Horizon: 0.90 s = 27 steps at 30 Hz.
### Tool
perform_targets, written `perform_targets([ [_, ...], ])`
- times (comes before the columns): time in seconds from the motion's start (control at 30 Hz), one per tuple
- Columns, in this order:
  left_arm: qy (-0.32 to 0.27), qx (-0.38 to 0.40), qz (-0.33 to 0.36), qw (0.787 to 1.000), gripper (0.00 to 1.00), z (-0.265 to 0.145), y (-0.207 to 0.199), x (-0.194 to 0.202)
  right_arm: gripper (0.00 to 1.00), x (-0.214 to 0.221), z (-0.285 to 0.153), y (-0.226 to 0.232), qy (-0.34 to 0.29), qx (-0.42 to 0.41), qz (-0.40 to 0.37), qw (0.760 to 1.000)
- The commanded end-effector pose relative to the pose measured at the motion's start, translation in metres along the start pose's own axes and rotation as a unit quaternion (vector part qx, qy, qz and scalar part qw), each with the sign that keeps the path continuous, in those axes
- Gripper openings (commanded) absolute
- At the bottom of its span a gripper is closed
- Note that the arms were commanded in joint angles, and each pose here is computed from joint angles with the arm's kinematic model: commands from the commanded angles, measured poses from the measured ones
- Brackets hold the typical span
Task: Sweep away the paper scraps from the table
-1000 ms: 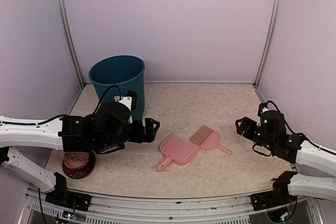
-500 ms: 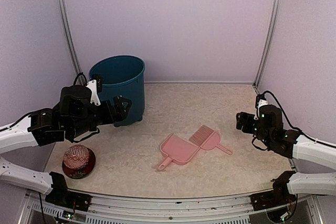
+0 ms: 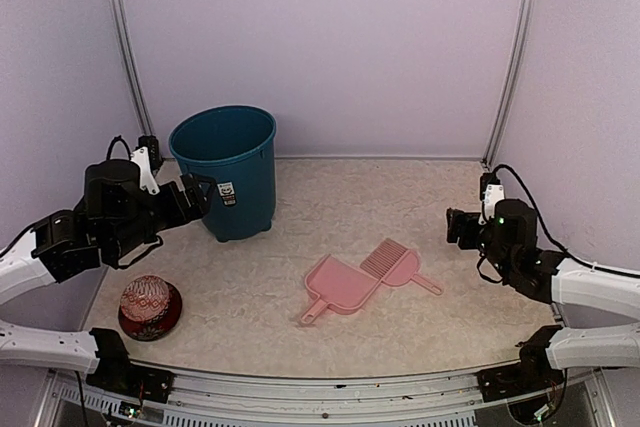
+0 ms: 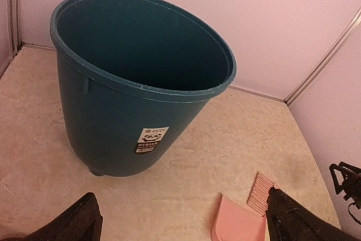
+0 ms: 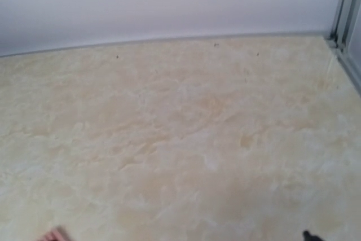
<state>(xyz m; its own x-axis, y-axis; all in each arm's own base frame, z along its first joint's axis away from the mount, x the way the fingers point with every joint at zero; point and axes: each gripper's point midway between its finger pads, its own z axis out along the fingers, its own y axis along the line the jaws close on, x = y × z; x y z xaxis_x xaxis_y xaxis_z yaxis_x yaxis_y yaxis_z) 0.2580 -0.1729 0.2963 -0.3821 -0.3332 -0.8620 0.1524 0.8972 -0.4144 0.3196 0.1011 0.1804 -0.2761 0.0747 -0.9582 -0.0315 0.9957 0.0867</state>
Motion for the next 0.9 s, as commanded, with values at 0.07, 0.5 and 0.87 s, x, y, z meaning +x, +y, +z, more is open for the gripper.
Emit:
perform_targets([
  [0.07, -0.059, -0.074, 0.062, 0.994, 0.99, 0.006, 0.031, -0.007, 0.91, -0.021, 0.001, -0.009, -0.062, 0.03, -0.073, 0.995],
  [0.5, -0.045, -0.143, 0.087, 0.985, 0.99, 0.069, 0.112, 0.023, 1.0, -0.013, 0.033, -0.028, -0.095, 0.079, -0.251, 0.96],
  [0.87, -0.016, -0.188, 0.118, 0.975, 0.99, 0.106, 0.17, 0.026, 1.0, 0.001, 0.061, -0.055, -0.11, 0.045, -0.197, 0.973],
])
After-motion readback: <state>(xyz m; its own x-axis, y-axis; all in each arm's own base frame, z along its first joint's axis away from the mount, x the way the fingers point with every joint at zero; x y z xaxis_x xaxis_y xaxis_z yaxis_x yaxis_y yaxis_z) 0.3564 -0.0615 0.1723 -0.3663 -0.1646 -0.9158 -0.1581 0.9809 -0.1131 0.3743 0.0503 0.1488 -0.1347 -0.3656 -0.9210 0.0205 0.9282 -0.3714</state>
